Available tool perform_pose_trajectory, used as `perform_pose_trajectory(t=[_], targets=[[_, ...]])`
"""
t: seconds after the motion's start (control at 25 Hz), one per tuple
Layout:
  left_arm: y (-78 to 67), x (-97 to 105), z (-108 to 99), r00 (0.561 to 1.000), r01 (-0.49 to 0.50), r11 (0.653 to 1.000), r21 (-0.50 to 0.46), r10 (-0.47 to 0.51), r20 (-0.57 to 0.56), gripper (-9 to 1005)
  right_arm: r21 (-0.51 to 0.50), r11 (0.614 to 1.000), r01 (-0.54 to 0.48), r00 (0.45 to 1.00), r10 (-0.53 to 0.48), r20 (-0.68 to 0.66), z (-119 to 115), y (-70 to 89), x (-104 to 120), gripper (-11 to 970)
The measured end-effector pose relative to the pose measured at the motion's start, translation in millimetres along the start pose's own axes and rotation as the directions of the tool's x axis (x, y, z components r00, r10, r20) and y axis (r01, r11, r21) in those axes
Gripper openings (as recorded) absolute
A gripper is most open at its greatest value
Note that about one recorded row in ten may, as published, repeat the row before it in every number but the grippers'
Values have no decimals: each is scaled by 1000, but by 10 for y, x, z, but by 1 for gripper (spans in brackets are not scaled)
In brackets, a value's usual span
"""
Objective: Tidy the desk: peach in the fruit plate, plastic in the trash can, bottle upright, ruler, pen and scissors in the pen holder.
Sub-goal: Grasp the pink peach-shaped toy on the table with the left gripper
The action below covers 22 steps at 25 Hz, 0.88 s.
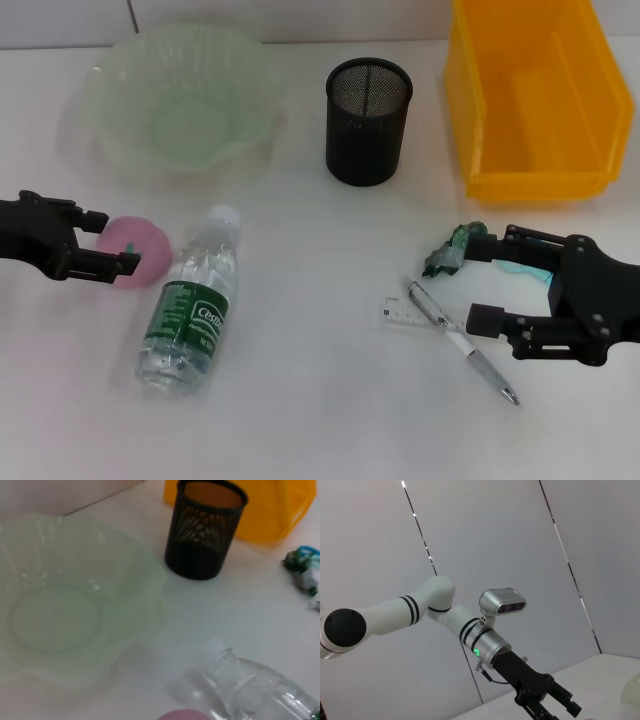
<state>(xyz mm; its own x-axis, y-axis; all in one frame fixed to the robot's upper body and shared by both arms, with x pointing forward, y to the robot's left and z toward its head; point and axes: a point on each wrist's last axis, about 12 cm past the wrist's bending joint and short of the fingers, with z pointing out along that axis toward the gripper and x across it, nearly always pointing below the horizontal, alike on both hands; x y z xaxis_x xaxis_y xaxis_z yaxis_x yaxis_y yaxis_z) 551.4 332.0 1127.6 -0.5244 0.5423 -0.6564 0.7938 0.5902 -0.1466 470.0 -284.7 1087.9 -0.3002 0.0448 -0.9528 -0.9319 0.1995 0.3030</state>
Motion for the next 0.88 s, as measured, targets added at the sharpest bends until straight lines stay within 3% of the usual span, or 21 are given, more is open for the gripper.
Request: perform_pose_trajectory(t=[0.4, 0.84, 0.88], targets=[[68, 67, 122, 1000, 15, 997, -70, -15, -8, 768, -6, 1000, -6, 1000, 6, 6, -4, 17, 11, 834], [47, 135, 253, 999, 21, 998, -63, -23, -36, 641, -12, 1000, -4, 1000, 5, 12, 24, 4, -2, 834], [45, 135, 256, 999, 20, 998, -62, -22, -37, 562, -13, 1000, -4, 1000, 5, 12, 26, 3, -3, 834]])
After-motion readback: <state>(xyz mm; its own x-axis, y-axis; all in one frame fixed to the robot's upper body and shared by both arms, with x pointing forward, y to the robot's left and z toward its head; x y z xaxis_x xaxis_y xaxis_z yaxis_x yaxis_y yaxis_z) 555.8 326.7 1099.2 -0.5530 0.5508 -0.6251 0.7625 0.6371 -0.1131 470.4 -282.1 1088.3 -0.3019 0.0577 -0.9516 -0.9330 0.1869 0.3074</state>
